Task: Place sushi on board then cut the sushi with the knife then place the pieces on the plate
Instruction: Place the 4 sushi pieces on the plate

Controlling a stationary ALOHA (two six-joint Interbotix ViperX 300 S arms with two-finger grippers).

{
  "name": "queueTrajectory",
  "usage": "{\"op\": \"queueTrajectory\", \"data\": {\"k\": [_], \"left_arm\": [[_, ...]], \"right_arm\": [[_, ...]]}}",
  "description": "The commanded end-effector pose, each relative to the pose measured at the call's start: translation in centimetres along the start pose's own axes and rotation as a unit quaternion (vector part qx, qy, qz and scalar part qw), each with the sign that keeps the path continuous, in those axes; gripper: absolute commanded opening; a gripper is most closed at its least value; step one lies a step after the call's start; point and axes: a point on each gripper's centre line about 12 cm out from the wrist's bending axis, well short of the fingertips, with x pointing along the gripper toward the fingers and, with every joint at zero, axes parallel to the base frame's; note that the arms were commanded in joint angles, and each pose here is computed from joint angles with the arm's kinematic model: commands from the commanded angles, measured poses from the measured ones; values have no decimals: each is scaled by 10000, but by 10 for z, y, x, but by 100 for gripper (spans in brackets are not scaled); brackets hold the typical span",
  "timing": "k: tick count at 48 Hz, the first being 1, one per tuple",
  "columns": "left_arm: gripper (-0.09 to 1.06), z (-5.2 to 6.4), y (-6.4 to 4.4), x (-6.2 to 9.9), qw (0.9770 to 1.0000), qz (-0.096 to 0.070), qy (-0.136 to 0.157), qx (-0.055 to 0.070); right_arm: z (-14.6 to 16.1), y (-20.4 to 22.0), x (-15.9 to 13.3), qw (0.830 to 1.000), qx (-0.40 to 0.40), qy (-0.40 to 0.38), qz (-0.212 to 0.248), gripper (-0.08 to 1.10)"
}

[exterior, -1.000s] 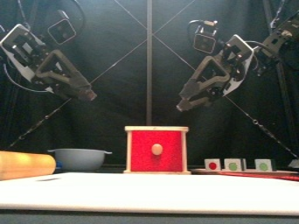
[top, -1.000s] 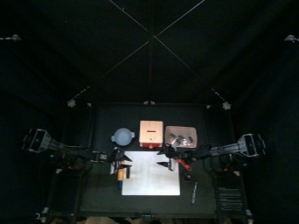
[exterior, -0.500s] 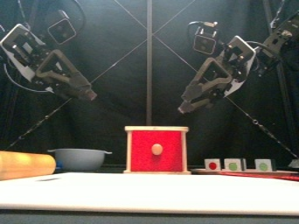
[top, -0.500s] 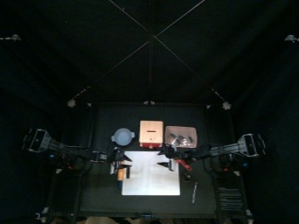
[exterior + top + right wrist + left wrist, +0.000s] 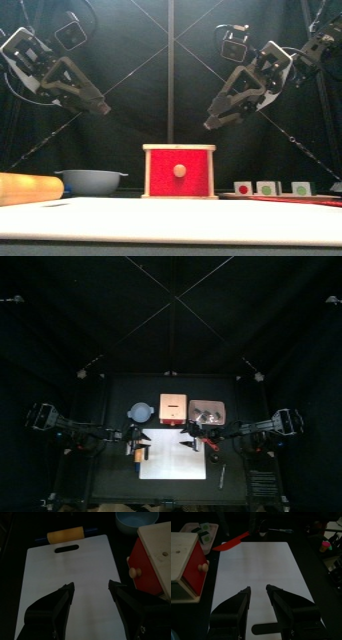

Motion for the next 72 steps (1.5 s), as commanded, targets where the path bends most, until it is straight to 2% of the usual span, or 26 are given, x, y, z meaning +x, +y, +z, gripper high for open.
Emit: {"op": "queueTrajectory", "data": {"k": [1, 40, 49, 72], "left_arm": [[74, 9, -1, 2, 9999, -13, -137, -4], [74, 9, -1, 2, 9999, -14, -145, 4], [74, 9, 2, 2, 9999, 54, -123, -60], [74, 8, 0, 2, 9999, 27, -97, -83]], "right_arm": [[9, 2, -2, 9999, 8, -136, 23, 90], [9, 2, -2, 9999, 1, -144, 25, 90], [10, 3, -2, 9999, 36, -156, 42, 90], [9, 3, -2, 9999, 111, -116, 28, 90]]}}
